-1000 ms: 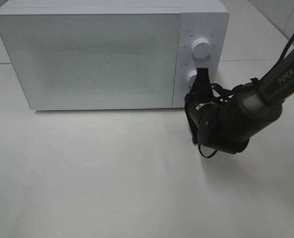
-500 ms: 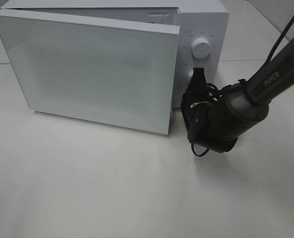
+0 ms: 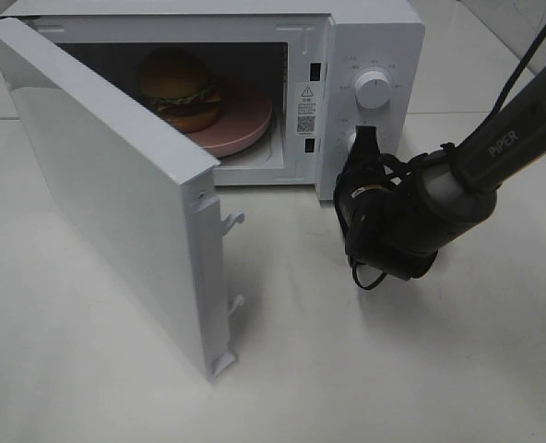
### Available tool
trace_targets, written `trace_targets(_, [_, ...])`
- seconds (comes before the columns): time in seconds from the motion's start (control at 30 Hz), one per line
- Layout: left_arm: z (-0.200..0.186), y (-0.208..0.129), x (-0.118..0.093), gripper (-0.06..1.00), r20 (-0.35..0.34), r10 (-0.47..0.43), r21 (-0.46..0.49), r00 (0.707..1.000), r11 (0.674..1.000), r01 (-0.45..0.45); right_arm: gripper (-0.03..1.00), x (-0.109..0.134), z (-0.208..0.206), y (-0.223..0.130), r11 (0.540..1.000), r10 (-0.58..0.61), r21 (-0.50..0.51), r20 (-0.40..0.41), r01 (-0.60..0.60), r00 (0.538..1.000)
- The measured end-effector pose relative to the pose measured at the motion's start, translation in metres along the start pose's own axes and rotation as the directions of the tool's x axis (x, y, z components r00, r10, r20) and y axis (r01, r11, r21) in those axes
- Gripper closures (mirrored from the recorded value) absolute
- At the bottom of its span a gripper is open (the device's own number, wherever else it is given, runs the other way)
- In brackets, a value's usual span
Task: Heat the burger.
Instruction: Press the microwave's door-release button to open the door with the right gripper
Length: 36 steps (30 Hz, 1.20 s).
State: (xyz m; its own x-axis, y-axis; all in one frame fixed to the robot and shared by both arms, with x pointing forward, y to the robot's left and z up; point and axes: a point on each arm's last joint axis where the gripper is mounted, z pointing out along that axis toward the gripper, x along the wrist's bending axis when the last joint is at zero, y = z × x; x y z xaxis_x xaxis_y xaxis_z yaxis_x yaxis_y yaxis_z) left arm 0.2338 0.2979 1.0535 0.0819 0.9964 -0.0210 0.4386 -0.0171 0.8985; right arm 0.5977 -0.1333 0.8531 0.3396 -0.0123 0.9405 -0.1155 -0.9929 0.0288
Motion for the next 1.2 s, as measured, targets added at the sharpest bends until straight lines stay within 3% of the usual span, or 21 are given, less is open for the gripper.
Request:
trace_targets(0.63, [0.000, 0.000, 0.000, -0.03, 0.000, 0.000, 0.000, 1.000, 1.000, 0.000, 0.95, 0.008, -0.001, 0.005, 0.997, 0.045, 0.057, 0.083, -0.050, 0.996])
trace_targets(1.2, [0.000, 0.000, 0.000, -0.03, 0.000, 0.000, 0.000, 1.000, 1.000, 0.000, 0.95, 0.006, -0.023, 0.006, 0.992, -0.029, 0.124, 0.038, 0.025, 0.999])
